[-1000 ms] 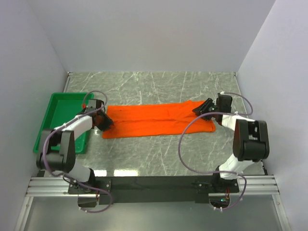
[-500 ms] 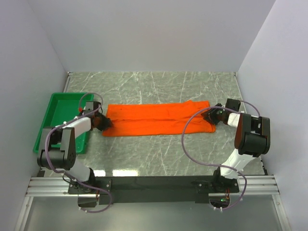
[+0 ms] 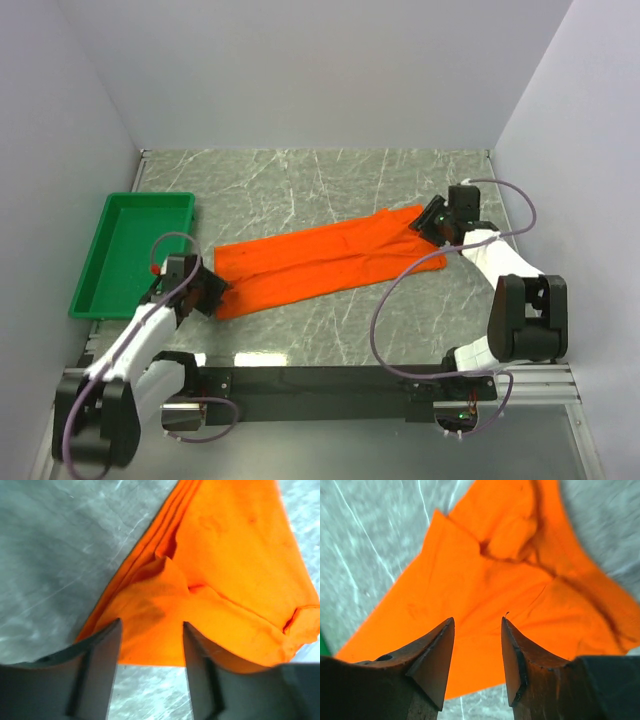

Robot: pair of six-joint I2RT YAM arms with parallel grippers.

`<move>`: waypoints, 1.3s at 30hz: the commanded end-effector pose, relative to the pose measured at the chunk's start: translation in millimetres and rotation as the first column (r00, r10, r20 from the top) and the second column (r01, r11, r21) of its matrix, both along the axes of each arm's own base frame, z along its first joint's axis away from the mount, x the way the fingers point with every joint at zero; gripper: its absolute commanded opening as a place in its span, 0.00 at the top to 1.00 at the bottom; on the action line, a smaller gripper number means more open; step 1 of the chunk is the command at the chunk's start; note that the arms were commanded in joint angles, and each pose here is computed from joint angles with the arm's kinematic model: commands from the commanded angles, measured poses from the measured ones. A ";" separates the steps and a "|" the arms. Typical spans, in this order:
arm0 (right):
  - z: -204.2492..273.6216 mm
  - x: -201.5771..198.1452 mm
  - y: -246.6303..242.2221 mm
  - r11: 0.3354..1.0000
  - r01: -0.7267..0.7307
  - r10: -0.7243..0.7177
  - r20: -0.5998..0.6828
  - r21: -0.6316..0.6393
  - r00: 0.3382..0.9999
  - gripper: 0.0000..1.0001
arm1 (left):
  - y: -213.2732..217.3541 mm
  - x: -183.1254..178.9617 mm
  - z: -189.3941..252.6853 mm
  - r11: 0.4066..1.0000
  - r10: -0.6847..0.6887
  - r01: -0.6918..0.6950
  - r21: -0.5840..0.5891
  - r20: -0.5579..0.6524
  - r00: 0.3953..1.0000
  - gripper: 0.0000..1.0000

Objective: Fold and stack the t-shirts
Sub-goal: Fold the tshirt

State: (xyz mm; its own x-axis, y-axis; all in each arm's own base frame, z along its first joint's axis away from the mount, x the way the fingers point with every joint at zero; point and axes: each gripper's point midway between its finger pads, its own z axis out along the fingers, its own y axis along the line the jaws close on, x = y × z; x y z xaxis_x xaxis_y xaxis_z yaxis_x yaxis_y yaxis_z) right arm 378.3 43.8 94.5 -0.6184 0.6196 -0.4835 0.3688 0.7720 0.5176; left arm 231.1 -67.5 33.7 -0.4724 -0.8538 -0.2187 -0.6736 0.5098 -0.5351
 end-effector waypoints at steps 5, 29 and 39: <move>-11.9 -18.7 18.0 0.994 -0.050 0.042 -0.086 -0.093 0.995 0.50 | 16.6 19.5 56.0 0.982 -0.099 0.074 0.172 0.138 0.985 0.33; -31.8 -20.3 20.0 0.989 -0.062 0.042 -0.154 -0.131 0.987 0.50 | 43.4 59.6 -4.0 0.970 0.074 -0.059 0.237 -0.058 0.996 0.66; -31.3 -15.3 33.1 0.994 -0.024 0.003 -0.183 -0.110 0.983 0.48 | 51.2 86.1 102.8 0.885 -0.189 0.114 0.452 0.123 0.974 0.29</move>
